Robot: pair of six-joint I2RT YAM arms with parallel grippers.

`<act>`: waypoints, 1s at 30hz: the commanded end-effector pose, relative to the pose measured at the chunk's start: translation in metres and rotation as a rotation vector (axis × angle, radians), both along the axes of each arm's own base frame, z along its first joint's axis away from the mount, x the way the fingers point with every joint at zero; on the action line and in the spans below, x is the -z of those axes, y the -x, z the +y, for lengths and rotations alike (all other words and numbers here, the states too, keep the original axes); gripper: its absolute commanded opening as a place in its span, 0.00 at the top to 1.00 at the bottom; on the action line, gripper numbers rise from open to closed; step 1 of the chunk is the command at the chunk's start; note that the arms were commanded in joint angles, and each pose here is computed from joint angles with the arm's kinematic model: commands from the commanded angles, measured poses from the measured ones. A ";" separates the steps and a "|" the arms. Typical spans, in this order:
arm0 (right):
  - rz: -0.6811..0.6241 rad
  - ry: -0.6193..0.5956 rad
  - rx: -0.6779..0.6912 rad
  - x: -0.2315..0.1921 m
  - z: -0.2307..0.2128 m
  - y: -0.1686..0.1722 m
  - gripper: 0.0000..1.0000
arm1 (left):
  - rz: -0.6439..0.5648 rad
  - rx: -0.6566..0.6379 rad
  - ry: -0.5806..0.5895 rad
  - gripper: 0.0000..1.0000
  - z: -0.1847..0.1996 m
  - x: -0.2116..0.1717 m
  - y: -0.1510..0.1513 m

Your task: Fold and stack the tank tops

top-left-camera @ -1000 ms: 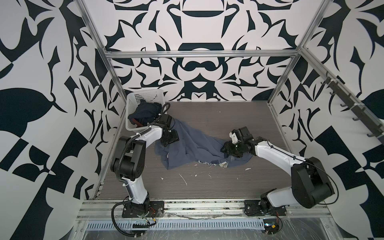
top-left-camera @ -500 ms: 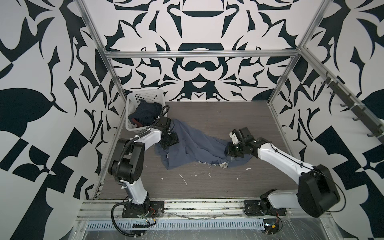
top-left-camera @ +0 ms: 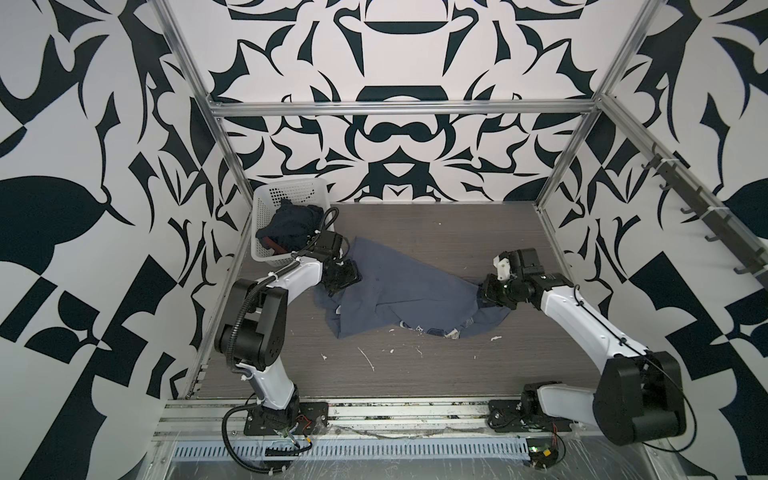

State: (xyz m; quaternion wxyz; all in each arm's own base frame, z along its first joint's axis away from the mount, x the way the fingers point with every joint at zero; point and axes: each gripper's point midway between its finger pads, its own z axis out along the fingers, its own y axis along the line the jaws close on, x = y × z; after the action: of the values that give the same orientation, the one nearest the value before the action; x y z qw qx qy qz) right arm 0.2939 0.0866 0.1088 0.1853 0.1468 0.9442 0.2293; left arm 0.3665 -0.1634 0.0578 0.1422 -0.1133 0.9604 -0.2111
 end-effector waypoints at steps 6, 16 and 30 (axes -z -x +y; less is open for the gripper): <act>-0.014 0.005 0.029 -0.001 -0.011 -0.005 1.00 | 0.074 0.005 -0.090 0.41 0.005 0.023 0.002; -0.016 0.006 0.037 -0.001 -0.012 -0.004 1.00 | 0.080 0.040 -0.127 0.49 -0.005 0.029 -0.004; -0.031 0.018 0.043 -0.005 -0.014 -0.008 1.00 | -0.004 0.057 -0.215 0.81 -0.008 0.008 -0.004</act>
State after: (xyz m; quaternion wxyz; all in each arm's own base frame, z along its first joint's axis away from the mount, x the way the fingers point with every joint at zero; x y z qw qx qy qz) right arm 0.2968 0.0751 0.1068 0.1901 0.1643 0.9419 0.2229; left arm 0.3699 -0.1783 0.0365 0.1358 -0.0666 0.9802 -0.1275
